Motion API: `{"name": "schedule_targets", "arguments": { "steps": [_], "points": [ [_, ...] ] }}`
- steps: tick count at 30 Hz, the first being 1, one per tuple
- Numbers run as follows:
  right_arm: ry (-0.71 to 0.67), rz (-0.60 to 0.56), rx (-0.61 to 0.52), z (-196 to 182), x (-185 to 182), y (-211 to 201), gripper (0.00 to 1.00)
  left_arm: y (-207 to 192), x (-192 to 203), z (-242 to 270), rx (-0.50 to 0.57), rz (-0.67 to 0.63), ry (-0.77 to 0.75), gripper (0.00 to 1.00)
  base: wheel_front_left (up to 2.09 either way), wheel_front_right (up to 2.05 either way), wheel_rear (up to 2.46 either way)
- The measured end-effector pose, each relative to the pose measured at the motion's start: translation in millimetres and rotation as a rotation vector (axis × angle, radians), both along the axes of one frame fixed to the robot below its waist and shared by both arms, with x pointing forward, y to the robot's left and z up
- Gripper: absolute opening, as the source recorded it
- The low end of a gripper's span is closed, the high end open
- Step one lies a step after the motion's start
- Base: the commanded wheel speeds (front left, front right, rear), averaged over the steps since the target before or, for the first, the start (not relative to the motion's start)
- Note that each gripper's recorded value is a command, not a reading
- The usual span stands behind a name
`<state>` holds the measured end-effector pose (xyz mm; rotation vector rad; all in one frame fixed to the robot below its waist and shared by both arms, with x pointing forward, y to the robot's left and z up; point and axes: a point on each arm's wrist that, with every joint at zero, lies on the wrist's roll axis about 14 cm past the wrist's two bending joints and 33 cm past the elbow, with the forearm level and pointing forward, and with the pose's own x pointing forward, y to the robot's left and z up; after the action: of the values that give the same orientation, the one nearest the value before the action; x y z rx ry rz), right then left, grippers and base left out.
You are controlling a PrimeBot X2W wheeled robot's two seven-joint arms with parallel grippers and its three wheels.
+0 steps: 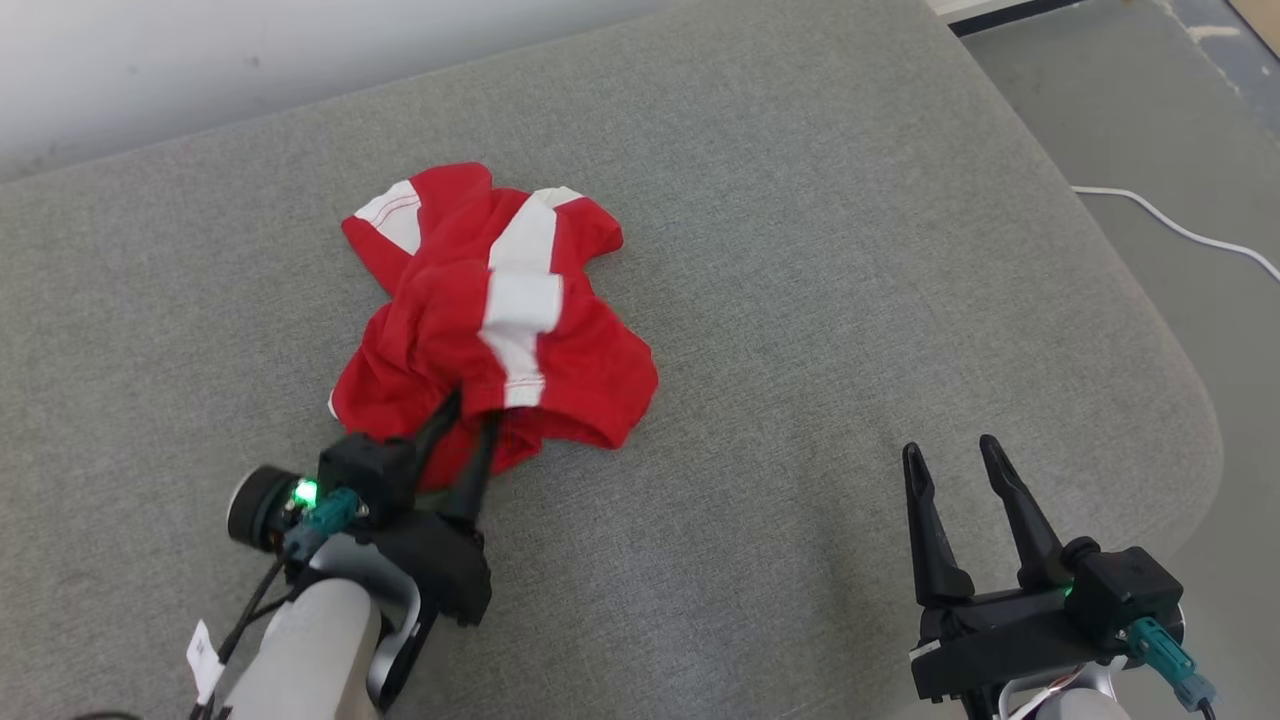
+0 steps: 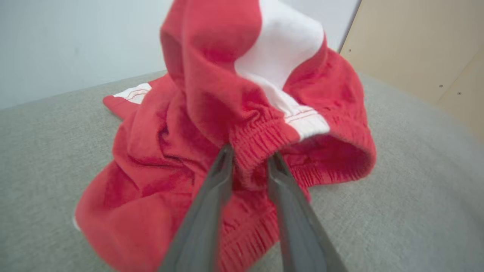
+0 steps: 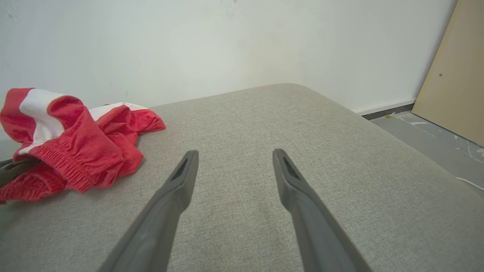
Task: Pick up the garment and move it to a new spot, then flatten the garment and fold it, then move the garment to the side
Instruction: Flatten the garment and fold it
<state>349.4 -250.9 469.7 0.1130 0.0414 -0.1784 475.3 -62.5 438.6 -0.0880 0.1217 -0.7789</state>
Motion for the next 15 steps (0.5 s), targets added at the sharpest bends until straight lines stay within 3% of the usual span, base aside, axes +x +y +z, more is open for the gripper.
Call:
{"name": "schedule_targets", "arguments": {
  "steps": [7, 15],
  "points": [
    [-0.006, 0.029, 0.014, 0, 7, 9, 1.0, 17, 19, 27, -0.045, 0.072, -0.059, 0.0, 0.0, 0.0, 0.0],
    [-0.018, 0.074, 0.029, 0, 15, 23, 1.0, 63, 42, 98, -0.082, 0.176, -0.273, 0.0, 0.0, 0.0, 0.0]
  ]
}}
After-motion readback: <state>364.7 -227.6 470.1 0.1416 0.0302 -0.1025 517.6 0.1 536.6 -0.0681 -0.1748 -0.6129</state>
